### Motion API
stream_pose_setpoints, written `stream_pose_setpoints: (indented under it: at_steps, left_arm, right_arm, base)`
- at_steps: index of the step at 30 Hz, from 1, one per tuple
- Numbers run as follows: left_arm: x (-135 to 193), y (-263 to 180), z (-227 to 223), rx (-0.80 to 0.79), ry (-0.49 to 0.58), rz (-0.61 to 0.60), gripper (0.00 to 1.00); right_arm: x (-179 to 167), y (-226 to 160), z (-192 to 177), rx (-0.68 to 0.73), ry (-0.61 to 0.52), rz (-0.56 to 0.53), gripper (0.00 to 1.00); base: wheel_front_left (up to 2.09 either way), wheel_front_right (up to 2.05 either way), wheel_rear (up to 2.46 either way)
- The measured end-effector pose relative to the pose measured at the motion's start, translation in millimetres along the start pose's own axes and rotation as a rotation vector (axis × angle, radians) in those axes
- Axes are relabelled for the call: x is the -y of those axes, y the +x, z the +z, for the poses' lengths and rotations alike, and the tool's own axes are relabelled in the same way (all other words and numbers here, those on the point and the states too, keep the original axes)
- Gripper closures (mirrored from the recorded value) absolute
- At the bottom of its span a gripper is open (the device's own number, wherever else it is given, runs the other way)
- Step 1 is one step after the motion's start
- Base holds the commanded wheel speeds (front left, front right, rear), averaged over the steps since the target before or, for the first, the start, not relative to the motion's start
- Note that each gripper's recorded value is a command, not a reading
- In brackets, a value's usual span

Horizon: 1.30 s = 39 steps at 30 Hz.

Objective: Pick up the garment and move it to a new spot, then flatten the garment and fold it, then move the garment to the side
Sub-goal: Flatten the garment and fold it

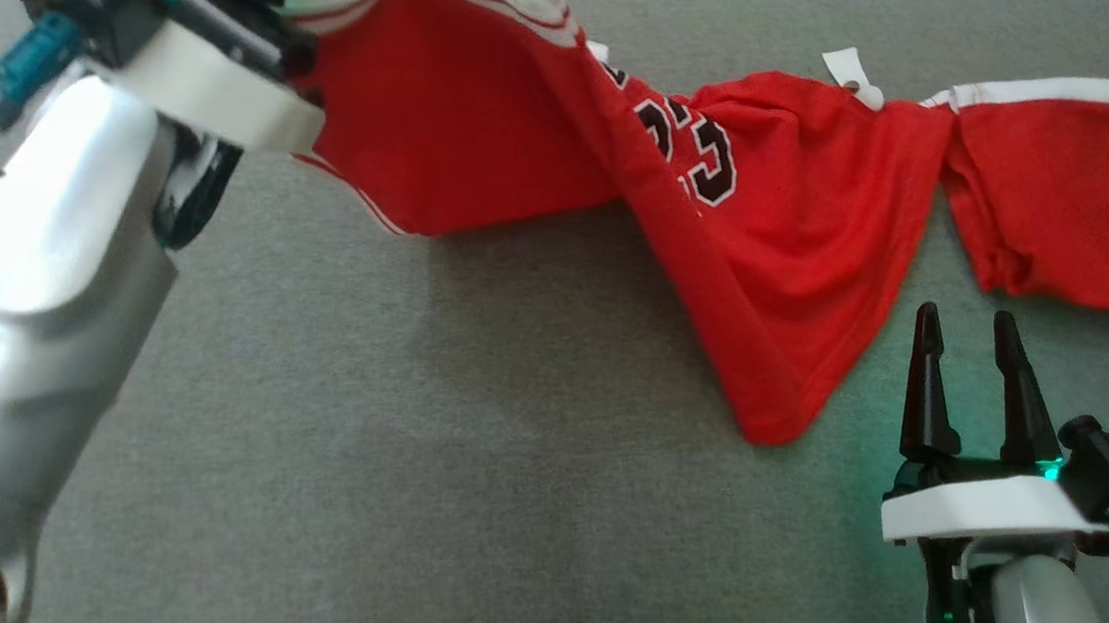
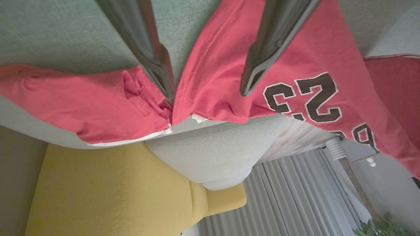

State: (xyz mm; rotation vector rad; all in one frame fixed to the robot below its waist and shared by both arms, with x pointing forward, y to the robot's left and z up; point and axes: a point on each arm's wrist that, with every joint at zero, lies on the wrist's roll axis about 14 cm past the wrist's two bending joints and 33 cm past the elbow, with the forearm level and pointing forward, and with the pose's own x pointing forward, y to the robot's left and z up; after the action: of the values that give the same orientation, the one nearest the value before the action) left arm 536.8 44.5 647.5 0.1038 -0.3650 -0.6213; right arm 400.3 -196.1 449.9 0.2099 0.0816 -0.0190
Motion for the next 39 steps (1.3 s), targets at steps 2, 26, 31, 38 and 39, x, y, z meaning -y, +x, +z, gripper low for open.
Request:
stream_pose_setpoints:
  at_steps: [2, 26, 31, 38, 39]
  left_arm:
    - [3.1, -10.9, -0.3, -0.012, 0.036, -0.025, 1.0]
    - [143.3, -264.8, -126.7, -0.682, 0.071, -0.545, 0.0]
    - [122.5, -258.3, -131.0, -0.692, 0.061, -0.452, 0.0]
    - [47.6, -180.7, -86.5, -0.437, -0.108, -0.009, 0.0]
    - [37.8, -173.3, -80.2, -0.405, -0.124, 0.042, 0.0]
  right_arm:
    - [-3.8, 1.7, -0.3, 0.0, 0.002, 0.011, 0.0]
    - [-39.4, 11.8, -5.7, -0.02, 0.013, 0.106, 0.0]
    - [-39.1, 10.4, -3.6, -0.015, 0.009, 0.106, 0.0]
    - [-34.5, 5.2, 5.1, 0.01, 0.003, 0.095, 0.0]
    - [-34.1, 3.9, 6.6, 0.015, 0.002, 0.095, 0.0]
  base:
    - [0.0, 0.0, 0.0]
    - [0.0, 0.0, 0.0]
    - [0.0, 0.0, 0.0]
    - [0.0, 0.0, 0.0]
    - [0.0, 0.0, 0.0]
